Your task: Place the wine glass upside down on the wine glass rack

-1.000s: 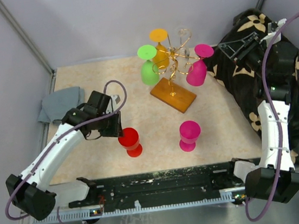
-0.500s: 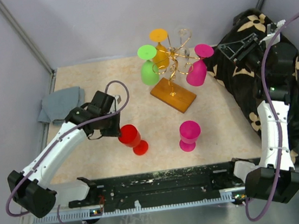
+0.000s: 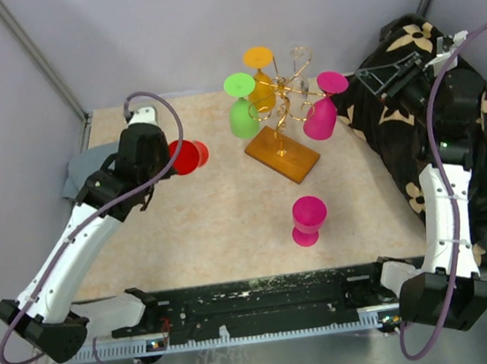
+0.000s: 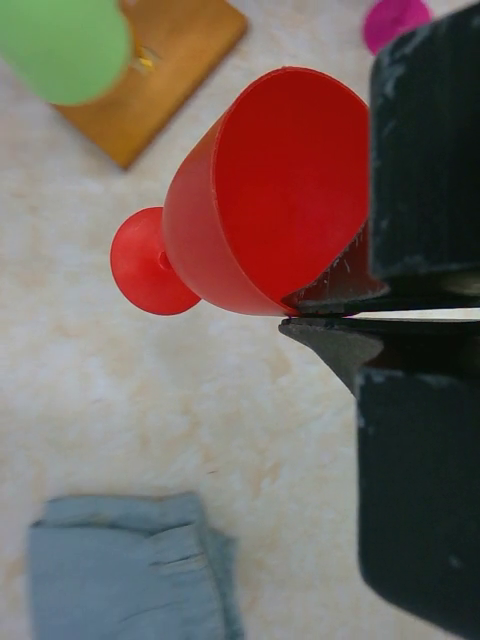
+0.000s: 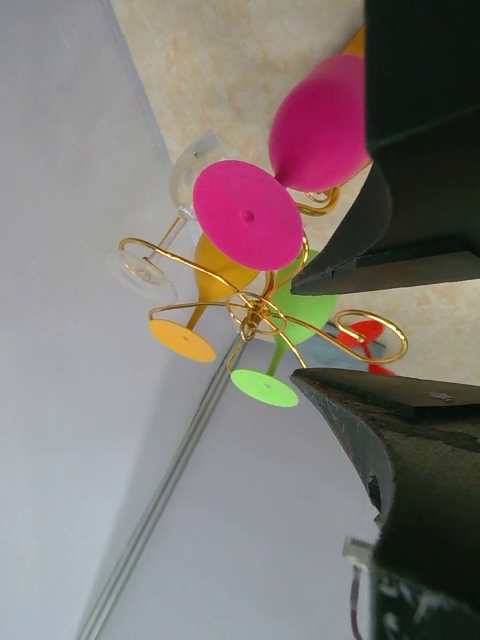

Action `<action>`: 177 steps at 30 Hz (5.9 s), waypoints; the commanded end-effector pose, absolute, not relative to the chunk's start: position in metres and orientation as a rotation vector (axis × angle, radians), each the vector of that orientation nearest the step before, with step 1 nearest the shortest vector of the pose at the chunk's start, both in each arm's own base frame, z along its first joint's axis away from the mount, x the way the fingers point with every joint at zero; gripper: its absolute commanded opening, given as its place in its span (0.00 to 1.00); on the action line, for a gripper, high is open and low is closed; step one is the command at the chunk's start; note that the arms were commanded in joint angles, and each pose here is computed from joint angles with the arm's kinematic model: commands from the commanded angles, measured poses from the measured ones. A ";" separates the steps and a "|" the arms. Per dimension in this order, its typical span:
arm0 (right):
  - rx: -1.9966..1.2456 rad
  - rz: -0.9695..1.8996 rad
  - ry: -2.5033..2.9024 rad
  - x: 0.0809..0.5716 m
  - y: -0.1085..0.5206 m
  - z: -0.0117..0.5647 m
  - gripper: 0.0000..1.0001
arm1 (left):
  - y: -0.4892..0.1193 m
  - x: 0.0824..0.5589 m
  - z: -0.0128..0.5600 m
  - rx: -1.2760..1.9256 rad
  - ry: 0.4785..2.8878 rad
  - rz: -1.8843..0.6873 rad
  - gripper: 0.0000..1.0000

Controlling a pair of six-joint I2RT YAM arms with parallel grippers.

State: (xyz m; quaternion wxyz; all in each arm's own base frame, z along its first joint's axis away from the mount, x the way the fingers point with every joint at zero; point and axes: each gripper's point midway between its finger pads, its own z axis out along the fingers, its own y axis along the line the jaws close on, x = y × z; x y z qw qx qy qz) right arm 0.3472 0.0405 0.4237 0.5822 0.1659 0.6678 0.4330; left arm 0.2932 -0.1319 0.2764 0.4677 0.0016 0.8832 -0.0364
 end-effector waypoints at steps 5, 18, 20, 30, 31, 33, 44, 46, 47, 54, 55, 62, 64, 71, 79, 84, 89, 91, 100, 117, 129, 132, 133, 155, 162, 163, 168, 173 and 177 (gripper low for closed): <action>0.293 1.024 1.484 0.332 0.051 0.453 0.35 | -0.135 0.355 0.407 -0.130 1.725 -0.093 0.00; 0.257 1.041 1.472 0.331 0.057 0.459 0.33 | -0.174 0.339 0.575 -0.032 1.201 -0.482 0.00; 0.247 1.050 1.467 0.331 0.058 0.461 0.33 | -0.191 0.329 0.587 0.033 1.163 -0.587 0.00; 0.193 1.102 1.443 0.330 0.066 0.467 0.33 | -0.267 0.259 0.617 0.426 1.031 -1.140 0.00; 0.184 1.114 1.437 0.329 0.068 0.469 0.33 | -0.273 0.253 0.614 0.483 1.031 -1.192 0.00; 0.173 1.131 1.430 0.329 0.069 0.470 0.33 | -0.279 0.249 0.612 0.525 1.043 -1.287 0.00; 0.050 1.276 1.377 0.317 0.089 0.484 0.33 | -0.244 0.255 0.577 0.586 1.034 -1.702 0.00; -0.006 1.333 1.356 0.311 0.098 0.491 0.33 | -0.243 0.255 0.568 0.599 1.050 -1.730 0.00; -0.034 1.373 1.344 0.308 0.104 0.495 0.33 | -0.242 0.253 0.565 0.614 1.042 -1.757 0.00; -0.202 1.621 1.253 0.281 0.138 0.522 0.33 | -0.238 0.241 0.552 0.703 1.001 -1.956 0.02; -0.226 1.643 1.239 0.277 0.143 0.527 0.33 | -0.239 0.242 0.551 0.713 1.005 -1.961 0.02; -0.374 1.856 1.112 0.246 0.180 0.554 0.33 | -0.236 0.243 0.543 0.718 0.974 -2.065 0.00; -0.395 1.908 1.076 0.240 0.185 0.560 0.34 | -0.233 0.240 0.546 0.724 0.937 -2.098 0.00; -0.483 2.071 0.934 0.214 0.198 0.579 0.36 | -0.227 0.239 0.555 0.710 0.865 -2.165 0.00; -0.512 2.125 0.910 0.204 0.215 0.586 0.36 | -0.227 0.240 0.551 0.700 0.875 -2.174 0.00; -0.534 2.151 0.900 0.201 0.223 0.592 0.37 | -0.229 0.242 0.545 0.690 0.896 -2.169 0.00; -0.551 2.165 0.891 0.199 0.229 0.599 0.37 | -0.229 0.242 0.541 0.685 0.903 -2.172 0.00; -0.561 2.165 0.891 0.198 0.232 0.601 0.37 | -0.229 0.242 0.540 0.684 0.902 -2.174 0.00; -0.561 2.179 0.908 0.201 0.242 0.602 0.36 | -0.229 0.240 0.539 0.697 0.892 -2.171 0.00; -0.564 2.165 0.918 0.196 0.243 0.609 0.00 | -0.222 0.247 0.536 0.665 0.911 -2.154 0.48; -0.535 2.082 0.983 0.192 0.228 0.612 0.00 | -0.186 0.261 0.526 0.587 0.990 -2.021 0.51; -0.513 2.041 1.026 0.191 0.222 0.606 0.00 | -0.181 0.262 0.522 0.573 1.007 -1.998 0.51; -0.515 2.018 1.041 0.186 0.219 0.605 0.00 | -0.180 0.263 0.520 0.568 1.015 -1.994 0.51; -0.157 1.423 1.548 0.185 0.180 0.544 0.00 | -0.181 0.267 0.508 0.561 1.055 -1.976 0.49; 0.040 1.181 1.654 0.187 0.151 0.518 0.00 | -0.181 0.270 0.508 0.559 1.049 -1.976 0.49; 0.062 1.141 1.665 0.188 0.146 0.514 0.00 | -0.181 0.271 0.508 0.556 1.048 -1.978 0.48; 0.211 0.964 1.691 0.191 0.118 0.499 0.00 | -0.181 0.276 0.505 0.544 1.052 -1.983 0.48; 0.296 0.913 1.768 0.193 0.109 0.473 0.00 | -0.181 0.278 0.503 0.541 1.058 -1.983 0.48; 0.353 0.955 1.802 0.198 0.113 0.454 0.00 | -0.181 0.280 0.502 0.533 1.062 -1.987 0.48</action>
